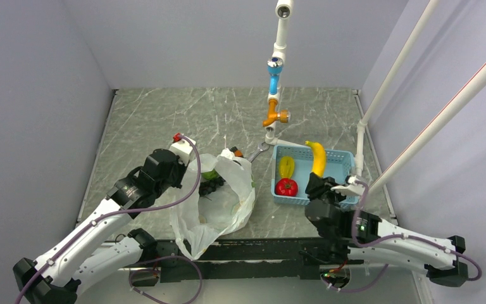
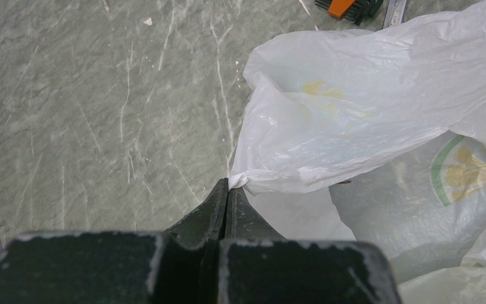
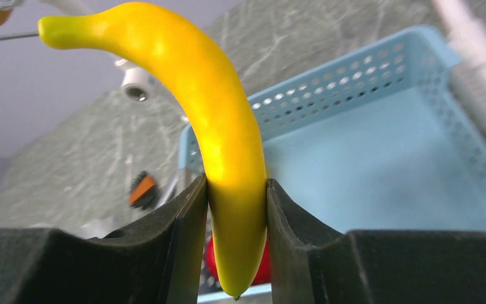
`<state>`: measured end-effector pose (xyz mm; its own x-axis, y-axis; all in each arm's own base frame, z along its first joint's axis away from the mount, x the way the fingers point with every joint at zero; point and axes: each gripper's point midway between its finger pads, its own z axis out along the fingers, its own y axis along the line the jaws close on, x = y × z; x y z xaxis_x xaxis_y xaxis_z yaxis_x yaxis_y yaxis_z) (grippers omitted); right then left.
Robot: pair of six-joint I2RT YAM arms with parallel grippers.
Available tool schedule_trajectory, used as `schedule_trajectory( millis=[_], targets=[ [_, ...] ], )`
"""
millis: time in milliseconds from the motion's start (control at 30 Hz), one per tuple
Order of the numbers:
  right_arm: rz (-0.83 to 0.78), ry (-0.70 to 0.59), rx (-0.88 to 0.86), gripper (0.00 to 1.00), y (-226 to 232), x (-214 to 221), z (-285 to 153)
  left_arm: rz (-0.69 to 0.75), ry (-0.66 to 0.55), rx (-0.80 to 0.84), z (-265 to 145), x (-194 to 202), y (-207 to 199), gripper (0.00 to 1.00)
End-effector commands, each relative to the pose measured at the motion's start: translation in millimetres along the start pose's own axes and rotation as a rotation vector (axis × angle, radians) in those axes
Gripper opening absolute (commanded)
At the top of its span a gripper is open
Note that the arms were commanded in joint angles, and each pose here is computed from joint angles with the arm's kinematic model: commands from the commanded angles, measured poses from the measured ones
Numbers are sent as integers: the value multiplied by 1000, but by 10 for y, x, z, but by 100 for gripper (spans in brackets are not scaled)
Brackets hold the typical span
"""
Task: Take the fake fruits out of the plastic bag
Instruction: Place the fake fruit in the bin.
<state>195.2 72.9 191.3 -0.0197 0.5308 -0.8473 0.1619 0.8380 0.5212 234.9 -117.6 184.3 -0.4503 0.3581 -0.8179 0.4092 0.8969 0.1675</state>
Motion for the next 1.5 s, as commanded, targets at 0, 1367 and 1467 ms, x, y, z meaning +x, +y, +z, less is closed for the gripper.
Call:
schedule_trajectory(
  millis=[0, 1367, 1467],
  targets=[
    [-109, -9, 182, 0, -156, -128, 101, -11, -41, 2, -26, -153, 1, 0],
    [-125, 545, 283, 46, -537, 1072, 803, -13, -47, -8, -44, -150, 23, 0],
    [-130, 541, 274, 65, -530, 1050, 789, -13, -48, -9, -44, -151, 23, 0]
  ],
)
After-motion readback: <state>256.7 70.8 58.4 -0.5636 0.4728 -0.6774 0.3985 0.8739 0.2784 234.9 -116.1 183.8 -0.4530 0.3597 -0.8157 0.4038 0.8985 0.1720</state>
